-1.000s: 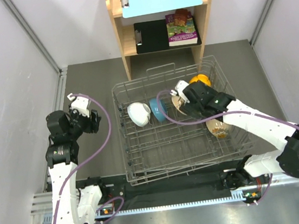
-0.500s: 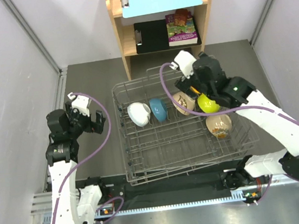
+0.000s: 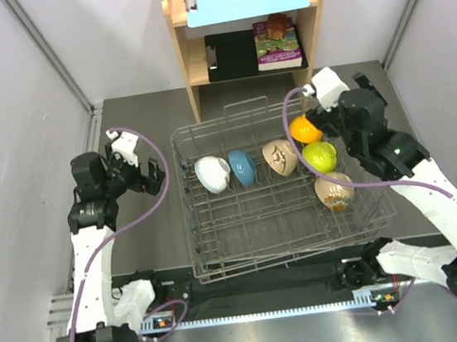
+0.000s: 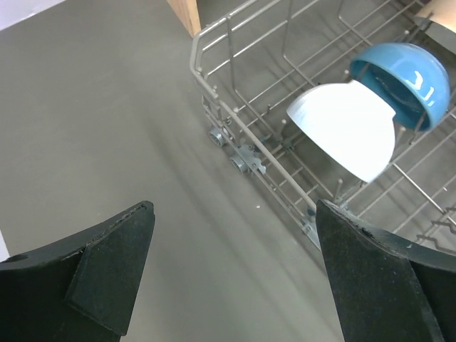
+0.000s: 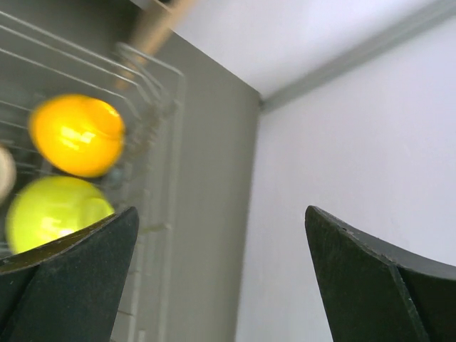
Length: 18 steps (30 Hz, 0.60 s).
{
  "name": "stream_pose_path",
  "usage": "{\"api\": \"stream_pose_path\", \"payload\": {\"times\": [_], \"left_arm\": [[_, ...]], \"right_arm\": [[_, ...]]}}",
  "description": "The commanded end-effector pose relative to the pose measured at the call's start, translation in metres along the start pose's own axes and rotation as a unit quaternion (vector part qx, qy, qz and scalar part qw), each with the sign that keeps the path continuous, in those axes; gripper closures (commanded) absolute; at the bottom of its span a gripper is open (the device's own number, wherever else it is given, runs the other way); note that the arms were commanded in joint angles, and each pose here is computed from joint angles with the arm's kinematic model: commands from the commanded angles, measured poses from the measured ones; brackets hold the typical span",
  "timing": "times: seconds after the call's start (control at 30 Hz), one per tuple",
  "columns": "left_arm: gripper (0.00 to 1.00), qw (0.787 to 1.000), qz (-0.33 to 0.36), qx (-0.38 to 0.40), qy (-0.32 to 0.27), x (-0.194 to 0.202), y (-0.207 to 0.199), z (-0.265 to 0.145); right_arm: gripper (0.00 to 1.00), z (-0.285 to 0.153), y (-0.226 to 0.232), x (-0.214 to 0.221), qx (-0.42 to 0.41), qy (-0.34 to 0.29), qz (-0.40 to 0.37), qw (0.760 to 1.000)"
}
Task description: Load the bowls into the dish rack
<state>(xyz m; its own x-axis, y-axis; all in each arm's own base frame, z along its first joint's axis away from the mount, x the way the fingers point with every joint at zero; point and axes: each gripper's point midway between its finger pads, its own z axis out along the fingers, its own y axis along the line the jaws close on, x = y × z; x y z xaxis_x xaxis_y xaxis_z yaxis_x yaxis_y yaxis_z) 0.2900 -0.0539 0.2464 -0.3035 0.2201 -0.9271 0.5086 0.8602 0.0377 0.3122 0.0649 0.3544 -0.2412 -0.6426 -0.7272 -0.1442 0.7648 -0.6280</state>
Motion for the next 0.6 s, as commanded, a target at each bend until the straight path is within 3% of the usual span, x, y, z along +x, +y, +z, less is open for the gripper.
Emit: {"api": "stream_pose_path", "payload": {"times": [0.0,0.3,0.57], "left_arm": [[0.01,1.000,0.013,-0.010,-0.026,-0.025,0.011,0.016],[0.01,0.998,0.043,-0.047,0.010,-0.032,0.031,0.073],[0.01,0.993,0.049,-0.097,0.043,-0.024,0.068,0.130]], "right_arm": [[0.00,0.005,-0.052,0.020,0.102,0.012,0.033,0.994],[0.00,0.005,-0.096,0.043,0.139,0.012,0.121,0.983],[0.00,-0.006,-0.089,0.055,0.130,0.005,0.154,0.980]]}}
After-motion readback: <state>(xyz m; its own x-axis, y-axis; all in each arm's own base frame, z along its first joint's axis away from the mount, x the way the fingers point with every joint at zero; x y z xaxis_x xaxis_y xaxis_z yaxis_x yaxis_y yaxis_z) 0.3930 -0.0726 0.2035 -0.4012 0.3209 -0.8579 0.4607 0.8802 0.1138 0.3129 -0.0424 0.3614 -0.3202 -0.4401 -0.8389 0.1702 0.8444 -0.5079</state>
